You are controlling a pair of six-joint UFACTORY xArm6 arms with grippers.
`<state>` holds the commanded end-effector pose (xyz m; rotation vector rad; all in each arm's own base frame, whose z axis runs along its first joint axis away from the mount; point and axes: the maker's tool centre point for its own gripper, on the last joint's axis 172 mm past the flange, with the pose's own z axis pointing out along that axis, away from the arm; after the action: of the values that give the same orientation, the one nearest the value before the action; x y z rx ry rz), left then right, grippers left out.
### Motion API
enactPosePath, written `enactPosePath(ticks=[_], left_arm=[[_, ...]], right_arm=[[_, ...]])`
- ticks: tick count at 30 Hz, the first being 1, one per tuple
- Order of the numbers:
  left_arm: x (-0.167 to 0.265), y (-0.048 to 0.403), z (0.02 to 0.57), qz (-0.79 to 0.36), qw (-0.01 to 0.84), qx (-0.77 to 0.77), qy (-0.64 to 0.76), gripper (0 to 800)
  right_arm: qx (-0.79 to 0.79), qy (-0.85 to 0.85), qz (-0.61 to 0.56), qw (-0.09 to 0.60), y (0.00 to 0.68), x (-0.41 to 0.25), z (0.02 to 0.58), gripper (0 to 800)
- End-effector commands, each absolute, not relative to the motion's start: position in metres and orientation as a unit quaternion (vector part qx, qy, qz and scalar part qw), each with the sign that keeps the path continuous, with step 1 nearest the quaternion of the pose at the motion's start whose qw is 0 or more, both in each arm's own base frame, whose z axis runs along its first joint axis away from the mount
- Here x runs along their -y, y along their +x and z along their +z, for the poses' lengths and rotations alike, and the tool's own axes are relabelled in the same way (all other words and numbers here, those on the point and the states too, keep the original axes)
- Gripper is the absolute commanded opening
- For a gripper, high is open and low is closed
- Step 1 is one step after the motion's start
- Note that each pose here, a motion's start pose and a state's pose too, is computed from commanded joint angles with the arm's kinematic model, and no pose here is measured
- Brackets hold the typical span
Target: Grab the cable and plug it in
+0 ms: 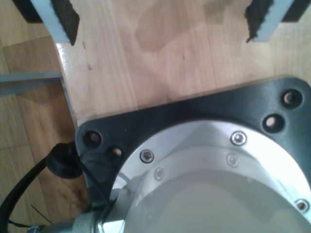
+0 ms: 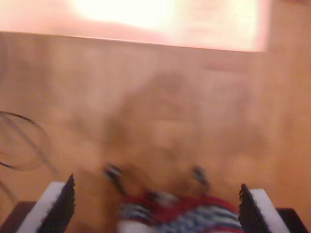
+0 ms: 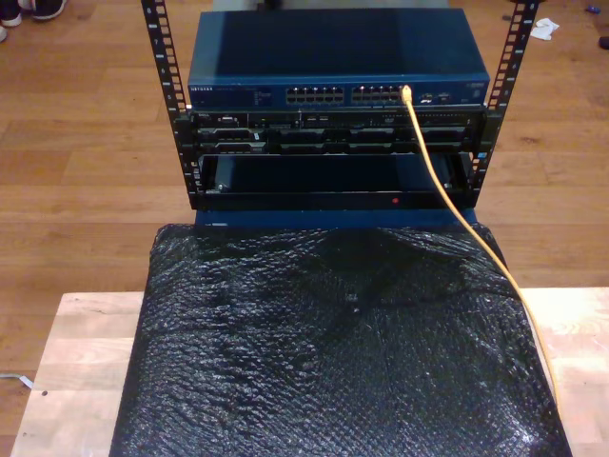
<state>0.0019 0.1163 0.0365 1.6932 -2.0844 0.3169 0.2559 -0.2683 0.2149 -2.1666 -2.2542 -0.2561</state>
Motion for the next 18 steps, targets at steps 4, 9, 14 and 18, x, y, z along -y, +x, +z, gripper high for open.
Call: enactPosePath(ticks=[4, 9, 14, 18], left_arm=[[-0.116, 0.002, 0.036, 0.114, 0.217, 0.752, 0.611, 800], [-0.116, 0.002, 0.037, 0.115, 0.218, 0.752, 0.611, 800], [-0.116, 0.002, 0.037, 0.115, 0.218, 0.752, 0.611, 800], [-0.116, 0.002, 0.036, 0.114, 0.217, 0.752, 0.611, 800]], right_arm=[[0.714, -0.695, -0.083, 0.031, 0.198, 0.272, 0.209, 800], [0.731, -0.678, -0.063, 0.047, 0.129, 0.268, 0.192, 800], [0.74, -0.668, -0.067, 0.053, 0.074, 0.247, 0.172, 800], [0.739, -0.667, -0.081, 0.055, 0.044, 0.221, 0.15, 800]])
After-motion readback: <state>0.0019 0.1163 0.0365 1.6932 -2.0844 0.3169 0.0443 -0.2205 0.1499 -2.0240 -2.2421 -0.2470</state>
